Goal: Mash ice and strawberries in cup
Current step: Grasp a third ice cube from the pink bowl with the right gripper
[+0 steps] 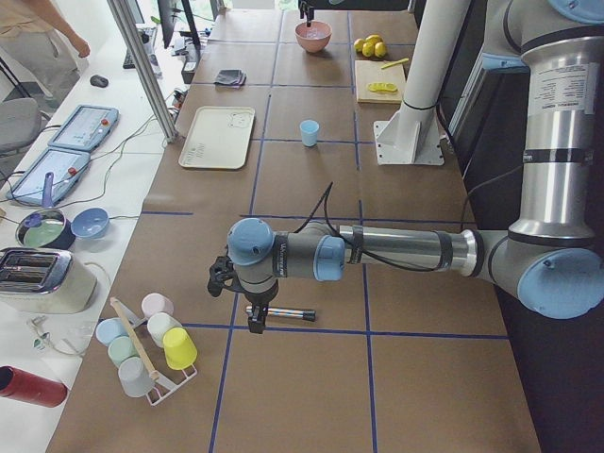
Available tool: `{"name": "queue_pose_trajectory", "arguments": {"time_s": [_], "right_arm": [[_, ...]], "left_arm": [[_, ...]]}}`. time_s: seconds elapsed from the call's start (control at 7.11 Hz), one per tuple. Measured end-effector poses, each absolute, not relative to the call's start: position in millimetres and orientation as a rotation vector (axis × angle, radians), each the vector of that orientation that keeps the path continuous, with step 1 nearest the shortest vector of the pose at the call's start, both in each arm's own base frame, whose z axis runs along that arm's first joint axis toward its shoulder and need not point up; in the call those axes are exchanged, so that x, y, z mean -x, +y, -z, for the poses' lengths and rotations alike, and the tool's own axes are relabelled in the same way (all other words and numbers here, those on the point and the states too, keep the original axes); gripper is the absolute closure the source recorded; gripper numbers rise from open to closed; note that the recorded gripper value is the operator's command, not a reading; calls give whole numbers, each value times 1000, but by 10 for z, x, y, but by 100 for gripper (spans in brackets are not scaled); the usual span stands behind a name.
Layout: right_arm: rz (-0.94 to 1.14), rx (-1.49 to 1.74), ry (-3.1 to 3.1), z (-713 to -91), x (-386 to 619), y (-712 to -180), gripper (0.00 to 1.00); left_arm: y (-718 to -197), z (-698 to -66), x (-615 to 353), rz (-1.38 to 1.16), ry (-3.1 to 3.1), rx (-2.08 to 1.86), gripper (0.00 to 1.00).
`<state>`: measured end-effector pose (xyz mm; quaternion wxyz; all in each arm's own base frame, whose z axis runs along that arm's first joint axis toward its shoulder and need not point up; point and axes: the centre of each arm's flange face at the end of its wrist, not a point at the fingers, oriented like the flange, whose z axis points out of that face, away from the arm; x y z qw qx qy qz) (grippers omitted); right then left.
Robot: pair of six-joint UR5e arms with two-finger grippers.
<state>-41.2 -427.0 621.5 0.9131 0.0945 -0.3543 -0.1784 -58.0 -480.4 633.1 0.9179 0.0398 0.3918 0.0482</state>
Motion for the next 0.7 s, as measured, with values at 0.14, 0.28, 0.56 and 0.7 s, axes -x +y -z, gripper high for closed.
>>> {"name": "queue_pose_trajectory", "arguments": {"time_s": [0.14, 0.28, 0.56, 0.7], "right_arm": [[358, -180, -721, -6322, 376, -4158, 10], [352, -174, -716, -6396, 351, -4073, 13], [345, -160, -681, -6546, 323, -4016, 16], [344, -152, -668, -6611, 321, -4008, 18]], "left_arm": [[-4804, -6325, 580, -99, 806, -83, 0], [-4804, -6323, 580, -100, 806, -83, 0], [-4793, -6335, 580, -99, 806, -81, 0], [-4775, -6353, 580, -98, 806, -78, 0]]}}
